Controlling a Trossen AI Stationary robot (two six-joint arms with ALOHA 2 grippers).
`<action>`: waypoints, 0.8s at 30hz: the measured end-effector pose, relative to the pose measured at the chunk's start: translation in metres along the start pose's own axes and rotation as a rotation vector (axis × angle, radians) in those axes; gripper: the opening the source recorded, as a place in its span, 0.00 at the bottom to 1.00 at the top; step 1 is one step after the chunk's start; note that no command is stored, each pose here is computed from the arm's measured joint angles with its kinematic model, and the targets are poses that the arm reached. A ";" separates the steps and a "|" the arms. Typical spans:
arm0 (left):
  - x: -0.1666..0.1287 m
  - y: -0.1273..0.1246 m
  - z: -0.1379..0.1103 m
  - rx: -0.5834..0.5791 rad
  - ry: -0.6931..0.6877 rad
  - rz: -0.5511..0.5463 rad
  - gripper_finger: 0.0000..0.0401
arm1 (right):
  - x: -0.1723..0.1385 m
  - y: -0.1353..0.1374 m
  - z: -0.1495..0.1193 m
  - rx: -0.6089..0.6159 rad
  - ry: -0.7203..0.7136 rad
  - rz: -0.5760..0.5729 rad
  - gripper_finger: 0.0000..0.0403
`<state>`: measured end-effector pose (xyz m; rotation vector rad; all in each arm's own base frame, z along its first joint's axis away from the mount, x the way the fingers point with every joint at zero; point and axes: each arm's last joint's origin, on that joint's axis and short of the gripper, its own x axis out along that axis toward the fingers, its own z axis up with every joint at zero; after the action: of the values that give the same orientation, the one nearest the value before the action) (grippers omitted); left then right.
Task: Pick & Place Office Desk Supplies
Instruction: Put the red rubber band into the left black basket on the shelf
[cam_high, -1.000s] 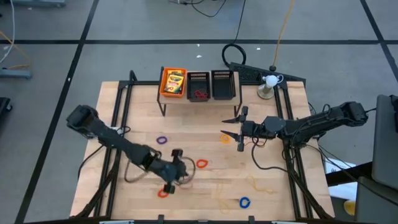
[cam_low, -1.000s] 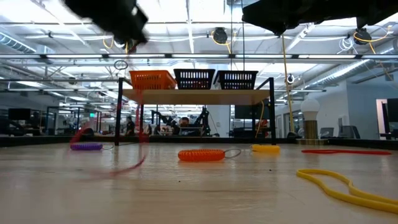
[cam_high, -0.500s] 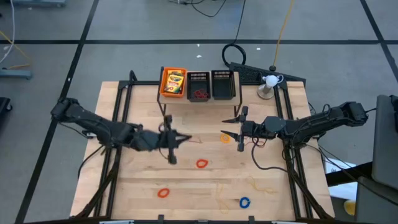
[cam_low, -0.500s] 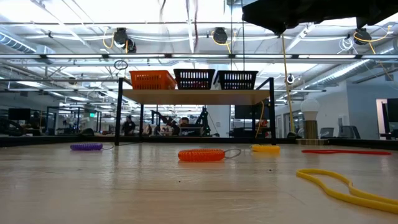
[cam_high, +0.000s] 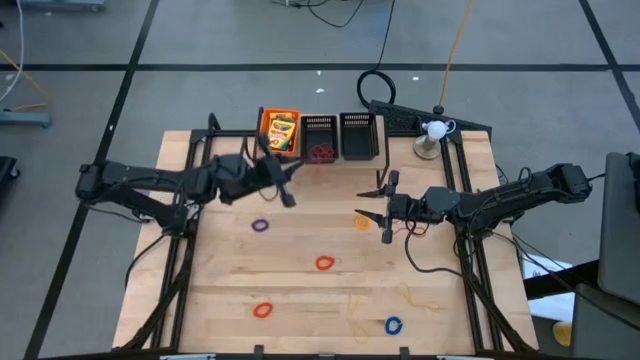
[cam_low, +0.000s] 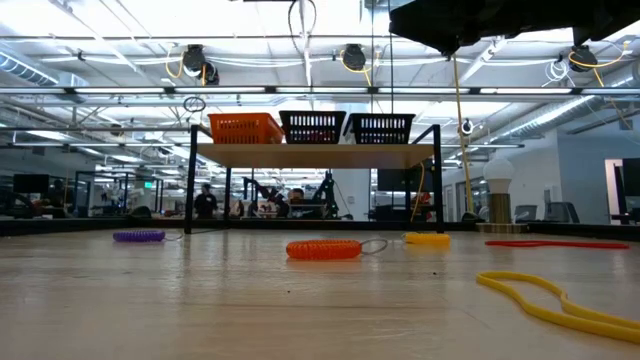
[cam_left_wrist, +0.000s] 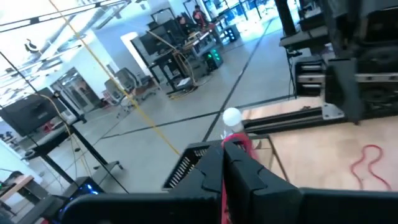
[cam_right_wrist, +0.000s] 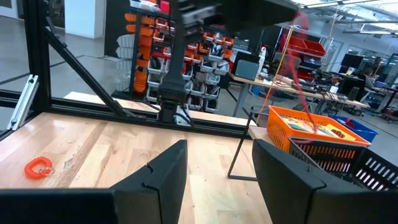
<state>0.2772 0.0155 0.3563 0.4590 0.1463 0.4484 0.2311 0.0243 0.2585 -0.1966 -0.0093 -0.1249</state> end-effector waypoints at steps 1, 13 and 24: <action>0.002 0.004 -0.002 -0.002 -0.002 0.001 0.00 | 0.000 0.000 0.000 -0.002 0.000 0.000 0.42; 0.019 0.051 -0.023 -0.019 0.009 0.069 0.00 | 0.000 0.000 0.000 0.006 -0.001 0.000 0.42; 0.025 0.073 -0.032 -0.080 -0.018 0.060 0.00 | 0.000 0.000 0.001 0.009 -0.010 -0.002 0.42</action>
<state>0.2635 0.0977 0.3599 0.3895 0.0967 0.5074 0.2311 0.0243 0.2595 -0.1880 -0.0201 -0.1258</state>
